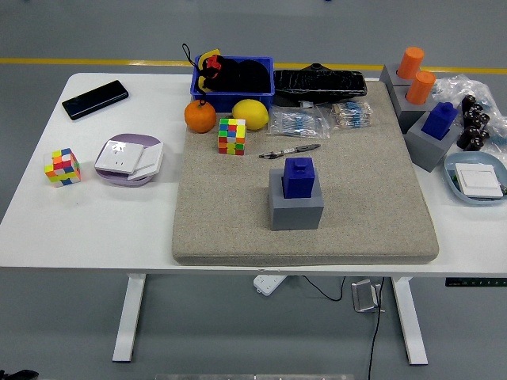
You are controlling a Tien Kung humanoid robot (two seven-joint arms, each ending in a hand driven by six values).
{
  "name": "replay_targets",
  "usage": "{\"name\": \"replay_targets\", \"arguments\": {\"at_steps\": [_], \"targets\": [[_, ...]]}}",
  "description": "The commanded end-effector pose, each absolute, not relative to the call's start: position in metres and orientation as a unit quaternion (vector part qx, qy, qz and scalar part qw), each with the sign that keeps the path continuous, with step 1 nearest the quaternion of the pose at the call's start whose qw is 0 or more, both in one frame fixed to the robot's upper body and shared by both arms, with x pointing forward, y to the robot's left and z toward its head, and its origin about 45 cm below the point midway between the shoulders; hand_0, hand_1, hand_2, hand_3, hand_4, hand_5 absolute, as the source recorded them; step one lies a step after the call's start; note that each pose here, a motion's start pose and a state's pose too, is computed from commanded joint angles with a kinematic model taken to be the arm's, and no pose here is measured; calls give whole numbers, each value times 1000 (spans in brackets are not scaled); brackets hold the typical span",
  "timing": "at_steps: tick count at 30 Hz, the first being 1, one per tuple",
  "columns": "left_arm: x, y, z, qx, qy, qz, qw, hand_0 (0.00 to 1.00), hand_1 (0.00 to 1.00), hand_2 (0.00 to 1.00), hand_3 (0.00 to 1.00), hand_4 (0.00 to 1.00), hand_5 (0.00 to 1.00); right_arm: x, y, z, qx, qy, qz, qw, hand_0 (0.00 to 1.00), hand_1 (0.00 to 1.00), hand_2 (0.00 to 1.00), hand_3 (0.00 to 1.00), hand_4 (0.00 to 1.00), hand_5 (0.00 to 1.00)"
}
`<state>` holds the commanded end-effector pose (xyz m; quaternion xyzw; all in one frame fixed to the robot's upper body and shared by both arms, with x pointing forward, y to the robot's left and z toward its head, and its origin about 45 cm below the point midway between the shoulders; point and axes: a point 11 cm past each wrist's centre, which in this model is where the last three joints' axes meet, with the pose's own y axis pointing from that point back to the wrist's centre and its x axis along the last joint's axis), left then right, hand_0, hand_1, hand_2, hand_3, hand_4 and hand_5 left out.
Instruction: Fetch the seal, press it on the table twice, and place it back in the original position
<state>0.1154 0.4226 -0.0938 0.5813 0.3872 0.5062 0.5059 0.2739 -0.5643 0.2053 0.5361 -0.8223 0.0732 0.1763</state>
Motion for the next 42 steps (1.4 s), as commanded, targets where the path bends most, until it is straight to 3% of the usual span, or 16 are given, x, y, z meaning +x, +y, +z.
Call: {"name": "replay_targets", "arguments": {"at_steps": [42], "targets": [[120,422,-93,582,386,508,505,724,694,682,749,688,254,278,-554,196,549,-811,65,190,847,807,819,801,973,439]]}}
